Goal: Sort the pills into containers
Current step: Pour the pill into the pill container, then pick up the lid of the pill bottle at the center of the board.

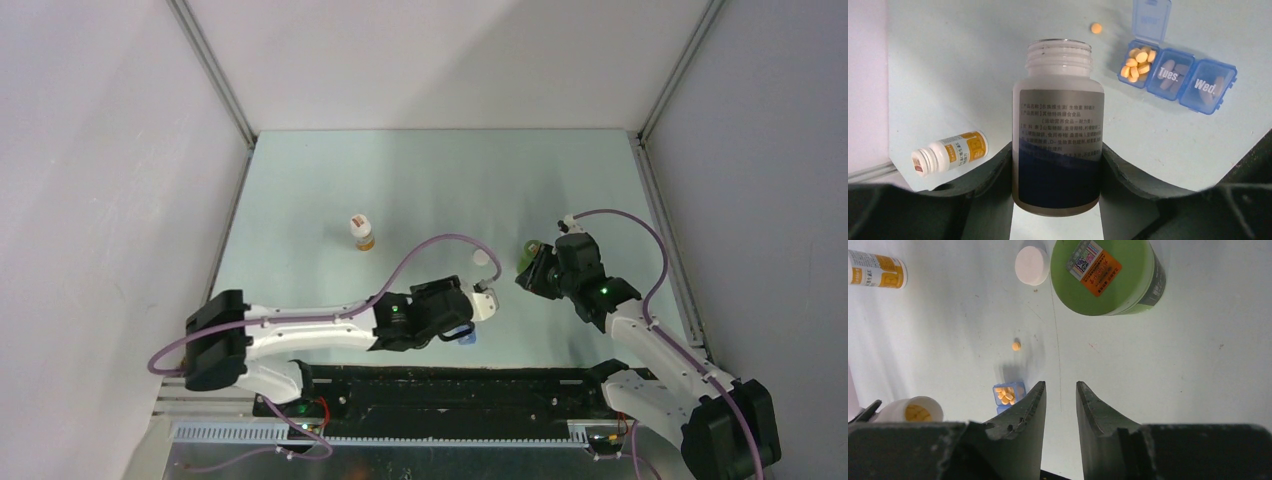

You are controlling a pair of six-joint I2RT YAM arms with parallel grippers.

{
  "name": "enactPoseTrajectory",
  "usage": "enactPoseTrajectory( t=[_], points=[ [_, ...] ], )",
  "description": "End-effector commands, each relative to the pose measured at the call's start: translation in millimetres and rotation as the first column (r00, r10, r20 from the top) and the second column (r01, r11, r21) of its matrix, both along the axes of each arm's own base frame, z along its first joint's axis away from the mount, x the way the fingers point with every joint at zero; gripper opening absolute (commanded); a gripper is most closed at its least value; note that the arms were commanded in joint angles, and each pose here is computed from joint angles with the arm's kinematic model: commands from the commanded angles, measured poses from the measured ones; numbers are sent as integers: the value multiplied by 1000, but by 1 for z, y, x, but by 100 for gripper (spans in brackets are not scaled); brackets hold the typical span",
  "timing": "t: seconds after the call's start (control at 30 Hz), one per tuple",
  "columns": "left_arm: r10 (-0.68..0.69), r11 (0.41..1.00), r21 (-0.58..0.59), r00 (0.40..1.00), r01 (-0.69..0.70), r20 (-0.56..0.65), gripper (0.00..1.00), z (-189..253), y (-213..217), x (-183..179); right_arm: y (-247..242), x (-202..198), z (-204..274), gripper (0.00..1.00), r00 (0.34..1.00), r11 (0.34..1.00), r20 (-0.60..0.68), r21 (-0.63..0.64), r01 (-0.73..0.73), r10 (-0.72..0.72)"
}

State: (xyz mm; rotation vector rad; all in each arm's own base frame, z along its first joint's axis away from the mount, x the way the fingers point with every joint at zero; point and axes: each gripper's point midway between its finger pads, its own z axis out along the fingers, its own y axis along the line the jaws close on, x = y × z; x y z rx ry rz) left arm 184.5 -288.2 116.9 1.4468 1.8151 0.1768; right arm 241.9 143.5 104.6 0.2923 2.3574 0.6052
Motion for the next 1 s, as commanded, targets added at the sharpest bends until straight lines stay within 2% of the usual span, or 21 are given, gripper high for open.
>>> enactPoseTrajectory(
  t=[0.0, 0.03, 0.07, 0.1, 0.13, 0.17, 0.23, 0.4, 0.43, 0.47, 0.5, 0.53, 0.57, 0.6, 0.63, 0.67, 0.73, 0.87, 0.97],
  points=[
    [94, 962, -266, 992, -68, 87, 0, 40, -10, 14, 4, 5, 3, 34, 1000, 1000, 23, 16, -15, 15],
    [106, 958, -278, 990, -76, 95, 0, 37, -5, 15, 5, 5, 4, 34, 1000, 1000, 25, 17, -18, 18],
    [137, 930, -358, 984, -87, 115, 0, 52, -6, 19, 5, 5, 4, 35, 1000, 1000, 25, 19, -20, 19],
    [150, 923, -374, 982, -95, 119, 0, 49, -1, 19, 6, 6, 3, 36, 999, 1000, 26, 19, -23, 23],
    [189, 878, -468, 972, -103, 141, 0, 69, -2, 25, 7, 6, 4, 36, 999, 999, 26, 21, -29, 28],
    [203, 868, -484, 968, -109, 146, 0, 65, 4, 25, 8, 7, 3, 37, 999, 999, 29, 22, -33, 32],
    [240, 782, -616, 957, -91, 164, 0, 88, 4, 30, 11, 7, 3, 38, 999, 999, 30, 25, -44, 43],
    [291, 623, -782, 932, -12, 217, 0, 123, 23, 29, 19, 11, 1, 39, 998, 998, 20, 10, -60, 60],
    [315, 558, -830, 920, 19, 233, 0, 143, 28, 29, 20, 13, 3, 39, 998, 998, 25, 5, -59, 59],
    [319, 560, -828, 914, 32, 252, 0, 138, 34, 28, 23, 13, 1, 40, 998, 998, 16, -4, -68, 68],
    [349, 485, -872, 901, 61, 257, 0, 156, 41, 27, 25, 15, 4, 40, 997, 997, 23, -9, -71, 71],
    [357, 493, -867, 891, 74, 279, 0, 150, 48, 27, 27, 16, 1, 41, 997, 997, 14, -18, -75, 75],
    [401, 408, -908, 874, 98, 274, 0, 168, 57, 26, 30, 18, 4, 42, 997, 997, 22, -25, -78, 79],
    [414, 413, -905, 864, 105, 288, 0, 162, 64, 26, 31, 20, 0, 42, 997, 996, 10, -38, -81, 81],
    [448, 332, -934, 850, 131, 278, 0, 177, 72, 24, 35, 22, 4, 44, 996, 995, 20, -46, -86, 87],
    [452, 330, -933, 844, 144, 290, 0, 174, 75, 24, 37, 23, 0, 45, 995, 994, 9, -58, -94, 95],
    [477, 260, -947, 828, 187, 295, 0, 188, 81, 21, 40, 29, -1, 49, 996, 991, 14, -97, -90, 92],
    [489, 244, -942, 810, 229, 323, 0, 189, 83, 20, 52, 47, 3, 63, 994, 981, 28, -165, -100, 106],
    [442, 260, -930, 825, 258, 353, 0, 185, 73, 18, 55, 59, -3, 76, 993, 965, 25, -241, -102, 112]
  ],
)
